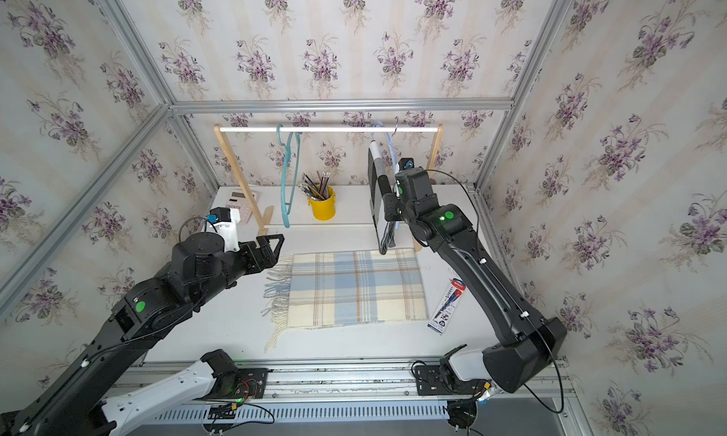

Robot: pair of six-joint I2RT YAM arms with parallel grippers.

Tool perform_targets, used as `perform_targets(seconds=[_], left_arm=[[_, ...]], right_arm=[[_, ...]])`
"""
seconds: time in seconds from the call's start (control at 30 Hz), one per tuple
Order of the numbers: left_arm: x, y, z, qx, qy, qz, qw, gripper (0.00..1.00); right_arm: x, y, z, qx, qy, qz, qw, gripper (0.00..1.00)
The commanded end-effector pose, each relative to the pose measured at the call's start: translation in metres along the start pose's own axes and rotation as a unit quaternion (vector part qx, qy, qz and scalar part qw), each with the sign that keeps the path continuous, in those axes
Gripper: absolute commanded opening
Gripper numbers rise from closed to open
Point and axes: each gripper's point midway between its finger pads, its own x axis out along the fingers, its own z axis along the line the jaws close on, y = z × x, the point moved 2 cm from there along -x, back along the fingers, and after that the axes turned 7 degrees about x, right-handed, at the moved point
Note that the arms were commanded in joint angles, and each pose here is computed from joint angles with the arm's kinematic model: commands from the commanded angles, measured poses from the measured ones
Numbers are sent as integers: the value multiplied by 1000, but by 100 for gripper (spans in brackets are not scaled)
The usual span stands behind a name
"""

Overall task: Hang the scarf on the hanger
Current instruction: Place the hanger at the clothesline.

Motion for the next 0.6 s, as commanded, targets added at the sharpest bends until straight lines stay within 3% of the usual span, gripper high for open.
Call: perform_targets(seconds=[0.0, 0.23, 0.5, 0.53, 0.57], left_arm=[[-3, -4, 2, 8, -6, -14, 1000, 92], [-4, -1, 8, 17, -17, -15, 1000, 92], [-1, 2, 10, 19, -19, -10, 1000, 92], [-1, 2, 10, 18, -20, -10, 1000, 92], [-1, 2, 9, 18, -19, -10, 1000, 92]], right_arm=[[2, -37, 5, 31, -10, -64, 997, 0], [28, -20, 1, 33, 7, -29, 999, 0], [28, -4, -3, 34, 7, -9, 999, 0], [27, -4, -2, 35, 4, -8, 999, 7], [24, -4, -2, 35, -1, -8, 999, 20]])
